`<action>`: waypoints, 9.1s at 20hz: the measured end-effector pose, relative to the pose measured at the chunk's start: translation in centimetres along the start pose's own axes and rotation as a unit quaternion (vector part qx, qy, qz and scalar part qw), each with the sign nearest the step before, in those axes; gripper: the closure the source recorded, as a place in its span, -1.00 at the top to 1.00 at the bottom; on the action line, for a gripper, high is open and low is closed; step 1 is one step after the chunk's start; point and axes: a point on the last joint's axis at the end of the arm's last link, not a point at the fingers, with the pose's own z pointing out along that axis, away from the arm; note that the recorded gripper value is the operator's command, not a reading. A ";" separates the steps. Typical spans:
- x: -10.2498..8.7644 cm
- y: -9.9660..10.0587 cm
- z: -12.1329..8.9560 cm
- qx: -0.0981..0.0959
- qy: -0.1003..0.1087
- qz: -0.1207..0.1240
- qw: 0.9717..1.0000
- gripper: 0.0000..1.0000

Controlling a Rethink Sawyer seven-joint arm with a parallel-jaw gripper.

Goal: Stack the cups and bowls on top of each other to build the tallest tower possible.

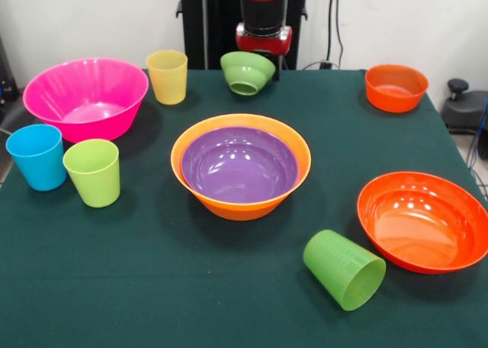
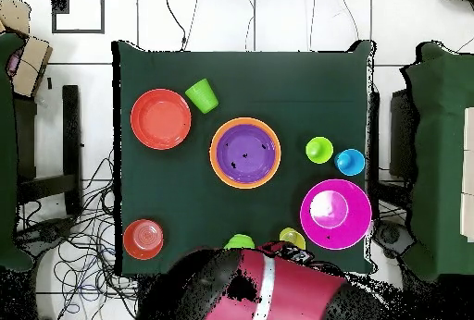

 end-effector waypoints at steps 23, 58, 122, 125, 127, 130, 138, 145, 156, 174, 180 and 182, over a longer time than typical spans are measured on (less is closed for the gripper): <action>-6.1 4.9 -0.3 -0.013 0.064 0.036 0.997 1.00; -8.1 -0.9 0.0 -0.055 0.048 0.057 0.996 1.00; -1.1 -3.7 -1.9 -0.019 0.074 -0.021 0.997 1.00; -1.2 -3.7 -2.1 -0.018 0.072 -0.022 0.997 1.00; -1.2 -3.7 -2.1 -0.018 0.072 -0.022 0.997 1.00; -1.1 -3.7 -2.1 -0.019 0.073 -0.022 0.997 1.00; -1.1 -4.7 -1.9 -0.025 0.076 -0.002 0.997 1.00; 0.0 -6.5 -1.4 -0.035 0.094 0.025 0.995 1.00; 2.9 -8.1 -0.9 -0.040 0.102 -0.018 0.994 1.00; 3.3 -8.6 -1.1 -0.035 0.098 -0.034 0.994 1.00; 2.4 -8.6 -1.5 -0.023 0.083 -0.051 0.995 1.00; 2.1 -8.5 -1.5 -0.017 0.077 -0.067 0.995 1.00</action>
